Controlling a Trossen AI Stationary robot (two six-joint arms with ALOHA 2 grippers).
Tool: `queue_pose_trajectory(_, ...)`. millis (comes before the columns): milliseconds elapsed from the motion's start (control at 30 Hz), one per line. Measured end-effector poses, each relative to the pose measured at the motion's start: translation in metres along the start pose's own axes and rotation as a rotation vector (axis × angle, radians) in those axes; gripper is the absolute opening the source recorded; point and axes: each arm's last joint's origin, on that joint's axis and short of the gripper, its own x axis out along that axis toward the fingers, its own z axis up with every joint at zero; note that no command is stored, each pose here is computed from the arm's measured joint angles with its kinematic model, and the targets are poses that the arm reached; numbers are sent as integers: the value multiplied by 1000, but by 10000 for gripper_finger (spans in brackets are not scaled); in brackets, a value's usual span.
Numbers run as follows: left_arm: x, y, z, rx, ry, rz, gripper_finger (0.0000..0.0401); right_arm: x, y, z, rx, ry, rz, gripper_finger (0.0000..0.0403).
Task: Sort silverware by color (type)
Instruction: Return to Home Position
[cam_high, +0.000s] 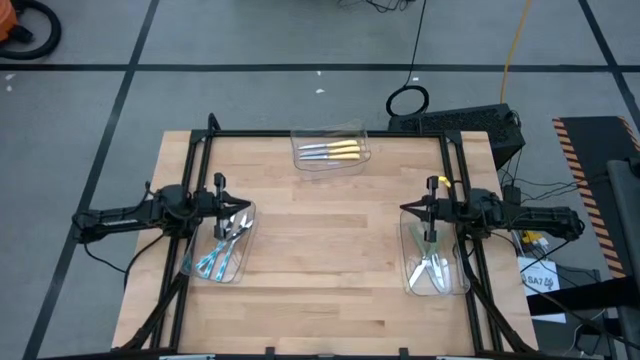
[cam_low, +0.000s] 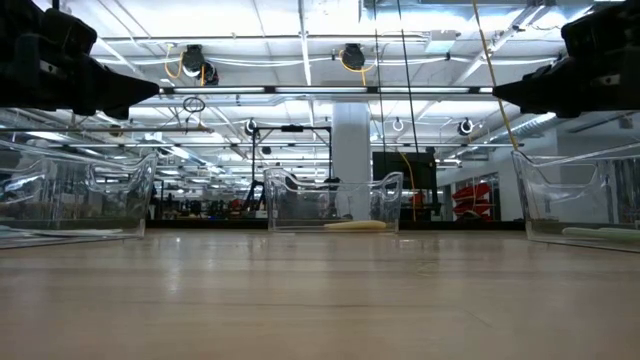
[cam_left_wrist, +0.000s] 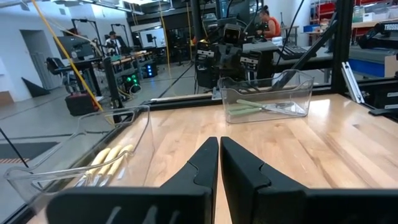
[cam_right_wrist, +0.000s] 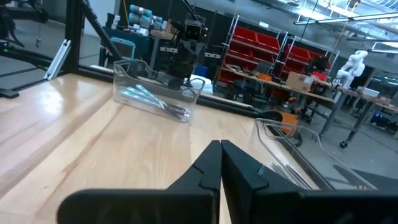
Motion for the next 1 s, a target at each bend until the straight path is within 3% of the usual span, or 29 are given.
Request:
queue_pose_trajectory(167,0,0,0,-4,1,0,26,0,1,0,-7,-9,47,4)
queue_pose_trajectory(1000,1,-6,0,-73,6,-62,26,0,1,1,-6,-12,26,4)
